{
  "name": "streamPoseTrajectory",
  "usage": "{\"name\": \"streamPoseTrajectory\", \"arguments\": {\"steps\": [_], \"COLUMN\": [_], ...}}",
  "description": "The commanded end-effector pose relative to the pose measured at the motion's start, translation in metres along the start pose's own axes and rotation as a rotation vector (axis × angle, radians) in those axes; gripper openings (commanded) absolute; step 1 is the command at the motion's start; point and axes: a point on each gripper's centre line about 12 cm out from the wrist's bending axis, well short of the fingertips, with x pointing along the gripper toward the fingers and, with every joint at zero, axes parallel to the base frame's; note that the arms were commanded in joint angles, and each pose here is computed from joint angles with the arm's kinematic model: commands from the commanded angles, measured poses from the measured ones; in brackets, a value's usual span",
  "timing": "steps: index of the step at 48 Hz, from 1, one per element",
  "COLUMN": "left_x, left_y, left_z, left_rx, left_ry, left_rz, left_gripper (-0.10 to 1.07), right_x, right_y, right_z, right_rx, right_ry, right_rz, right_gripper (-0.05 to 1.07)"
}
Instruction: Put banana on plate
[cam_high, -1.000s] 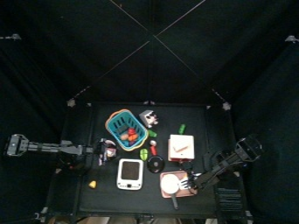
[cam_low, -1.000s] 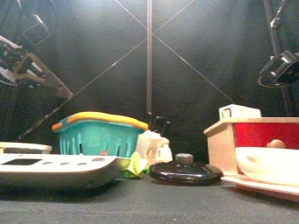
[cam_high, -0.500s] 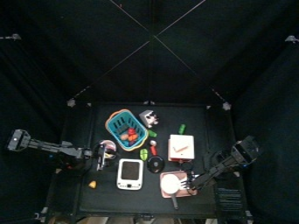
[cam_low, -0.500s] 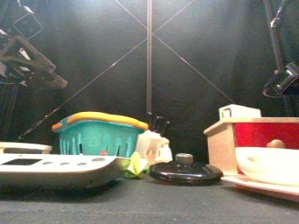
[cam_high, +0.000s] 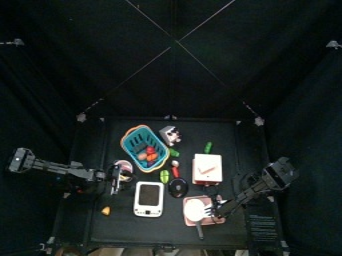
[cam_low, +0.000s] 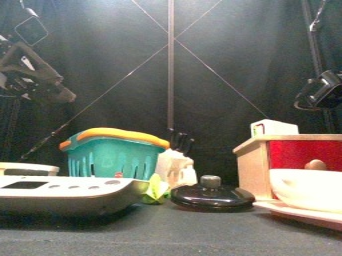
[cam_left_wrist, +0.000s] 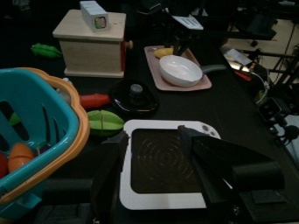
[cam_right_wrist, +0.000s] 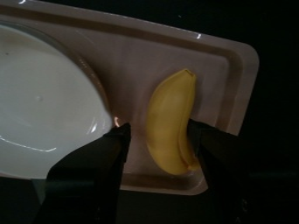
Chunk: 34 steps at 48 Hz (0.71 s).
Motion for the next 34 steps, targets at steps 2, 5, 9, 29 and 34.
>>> {"name": "streamPoseTrajectory", "arguments": {"steps": [2,5,9,29,34], "left_x": [0.001,0.001,0.001,0.001,0.001], "left_y": [-0.001,-0.001,-0.001,-0.001,-0.001], "left_z": [0.006,0.006,0.006,0.006,0.006], "left_rx": [-0.001,-0.001,-0.001,-0.001,-0.001], "left_ry": [-0.021,-0.021,-0.021,-0.021,-0.021], "left_rz": [-0.002,-0.002,-0.002,-0.002,-0.002], "left_gripper": [0.87,0.87,0.87,0.87,0.87], "right_x": [-0.018,-0.02,-0.021,-0.036,-0.038], "right_y": [0.012,0.015,0.015,0.008,0.011], "right_z": [0.004,0.005,0.007,0.012,0.016], "right_rx": [0.009,0.0,-0.001,0.0,-0.024], "right_ry": [0.001,-0.004,-0.008,-0.031,-0.059], "right_rz": [0.061,0.065,0.063,0.057,0.077], "right_gripper": [0.88,0.88,0.88,0.88,0.88]}}
